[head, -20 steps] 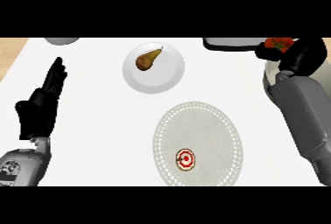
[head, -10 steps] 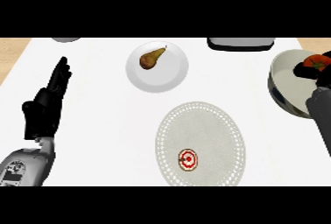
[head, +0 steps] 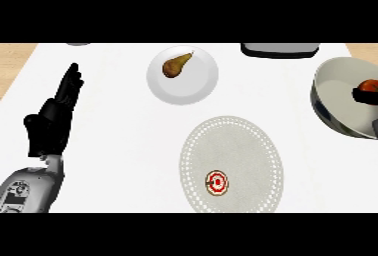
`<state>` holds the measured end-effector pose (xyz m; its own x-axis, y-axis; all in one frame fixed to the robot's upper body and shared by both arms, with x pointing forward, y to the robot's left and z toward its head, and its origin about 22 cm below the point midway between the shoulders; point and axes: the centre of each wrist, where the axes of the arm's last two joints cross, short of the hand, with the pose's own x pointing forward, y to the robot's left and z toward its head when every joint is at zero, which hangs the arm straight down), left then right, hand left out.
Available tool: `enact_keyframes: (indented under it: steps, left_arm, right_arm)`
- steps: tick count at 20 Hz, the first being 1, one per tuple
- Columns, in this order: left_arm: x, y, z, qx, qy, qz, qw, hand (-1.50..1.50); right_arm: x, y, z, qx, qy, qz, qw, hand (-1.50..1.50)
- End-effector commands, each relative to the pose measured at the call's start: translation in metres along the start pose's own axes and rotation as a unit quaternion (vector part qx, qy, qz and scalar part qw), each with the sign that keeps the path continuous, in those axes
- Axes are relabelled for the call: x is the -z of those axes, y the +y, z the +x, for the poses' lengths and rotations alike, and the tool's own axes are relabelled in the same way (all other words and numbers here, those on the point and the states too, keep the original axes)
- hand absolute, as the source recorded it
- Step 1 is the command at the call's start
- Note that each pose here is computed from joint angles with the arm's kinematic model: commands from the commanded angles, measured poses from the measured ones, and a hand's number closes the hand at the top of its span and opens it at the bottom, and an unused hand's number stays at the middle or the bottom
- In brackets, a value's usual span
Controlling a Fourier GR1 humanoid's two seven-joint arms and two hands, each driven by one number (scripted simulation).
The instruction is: Pick the tomato from the placemat and place it in the bowl
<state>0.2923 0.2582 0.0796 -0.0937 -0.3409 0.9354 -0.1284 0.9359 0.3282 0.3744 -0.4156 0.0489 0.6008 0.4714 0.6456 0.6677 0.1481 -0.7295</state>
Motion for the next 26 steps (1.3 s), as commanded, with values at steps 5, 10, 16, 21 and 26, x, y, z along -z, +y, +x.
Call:
enact_keyframes:
  steps: [5,10,16,21,26]
  left_arm:
    - [0.003,-0.011,0.005,-0.001,0.004,0.002,1.0,0.0]
    - [0.014,0.006,0.003,-0.002,0.005,-0.002,1.0,0.0]
    - [0.002,0.0,-0.003,0.005,0.021,0.021,0.9995,0.0]
    - [-0.004,0.015,-0.014,0.009,0.025,0.024,0.9994,0.0]
    - [-0.007,0.02,-0.013,0.004,0.026,0.027,0.9993,0.0]
  right_arm:
    - [0.011,-0.008,-0.014,0.117,-0.034,0.015,0.992,-1.5]
    - [0.012,-0.008,-0.023,0.163,-0.033,-0.013,0.986,-1.5]
    - [0.007,-0.018,-0.061,0.226,-0.026,0.016,0.974,-1.5]
    - [0.004,-0.043,-0.083,0.281,-0.043,0.019,0.959,-1.5]
    - [-0.019,-0.073,-0.115,0.294,-0.055,0.059,0.952,-1.5]
